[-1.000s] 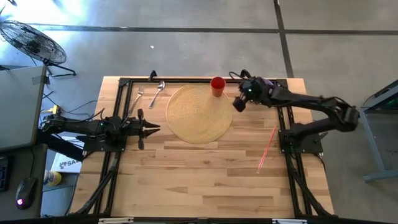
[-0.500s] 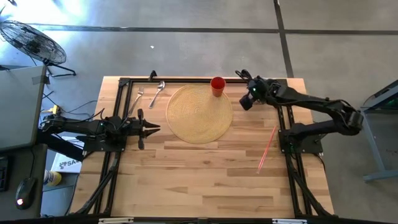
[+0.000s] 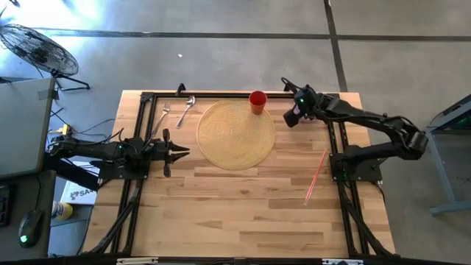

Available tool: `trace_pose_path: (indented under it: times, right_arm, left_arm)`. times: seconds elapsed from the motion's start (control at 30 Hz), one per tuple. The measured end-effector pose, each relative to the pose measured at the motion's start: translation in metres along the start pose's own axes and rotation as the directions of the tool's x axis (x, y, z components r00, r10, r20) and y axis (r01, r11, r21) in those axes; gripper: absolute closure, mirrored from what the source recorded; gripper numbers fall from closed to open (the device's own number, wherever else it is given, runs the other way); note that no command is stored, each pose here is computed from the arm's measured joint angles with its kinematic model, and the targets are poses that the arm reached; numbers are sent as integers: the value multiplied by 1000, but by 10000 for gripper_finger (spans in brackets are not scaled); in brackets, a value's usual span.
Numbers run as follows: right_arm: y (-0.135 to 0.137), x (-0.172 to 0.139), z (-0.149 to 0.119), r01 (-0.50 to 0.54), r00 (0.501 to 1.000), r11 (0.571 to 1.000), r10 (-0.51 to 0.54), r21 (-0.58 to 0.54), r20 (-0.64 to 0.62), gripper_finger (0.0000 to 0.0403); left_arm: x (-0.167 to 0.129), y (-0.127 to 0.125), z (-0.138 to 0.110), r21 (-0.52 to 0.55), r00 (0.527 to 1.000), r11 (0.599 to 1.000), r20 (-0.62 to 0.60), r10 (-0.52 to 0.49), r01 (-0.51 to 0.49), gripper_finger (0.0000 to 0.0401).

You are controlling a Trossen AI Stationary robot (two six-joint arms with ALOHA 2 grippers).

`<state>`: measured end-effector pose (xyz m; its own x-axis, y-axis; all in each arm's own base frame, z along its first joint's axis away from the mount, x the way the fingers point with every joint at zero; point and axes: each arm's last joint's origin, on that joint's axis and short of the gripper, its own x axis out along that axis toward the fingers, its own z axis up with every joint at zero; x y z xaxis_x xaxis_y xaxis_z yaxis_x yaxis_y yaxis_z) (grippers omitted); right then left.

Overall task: Pick & Place Utensil
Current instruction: Put the purple bowl on the brown mat to the bottom left of the orange cup

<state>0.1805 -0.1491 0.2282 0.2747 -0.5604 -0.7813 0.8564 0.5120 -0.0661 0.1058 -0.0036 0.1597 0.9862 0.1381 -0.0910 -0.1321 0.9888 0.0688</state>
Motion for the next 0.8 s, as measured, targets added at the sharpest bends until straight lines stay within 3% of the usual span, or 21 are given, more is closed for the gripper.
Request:
trace_pose_path:
  times: [0.2, 0.8]
  right_arm:
    - [0, -1, -7, 21, 998, 1000, -22, -24, -63, 50]
    - [16, -6, -12, 17, 999, 999, -19, -50, -44, 50]
  left_arm:
    - [0, 0, 0, 0, 1000, 1000, 0, 0, 0, 345]
    - [0, 0, 0, 0, 1000, 1000, 0, 0, 0, 345]
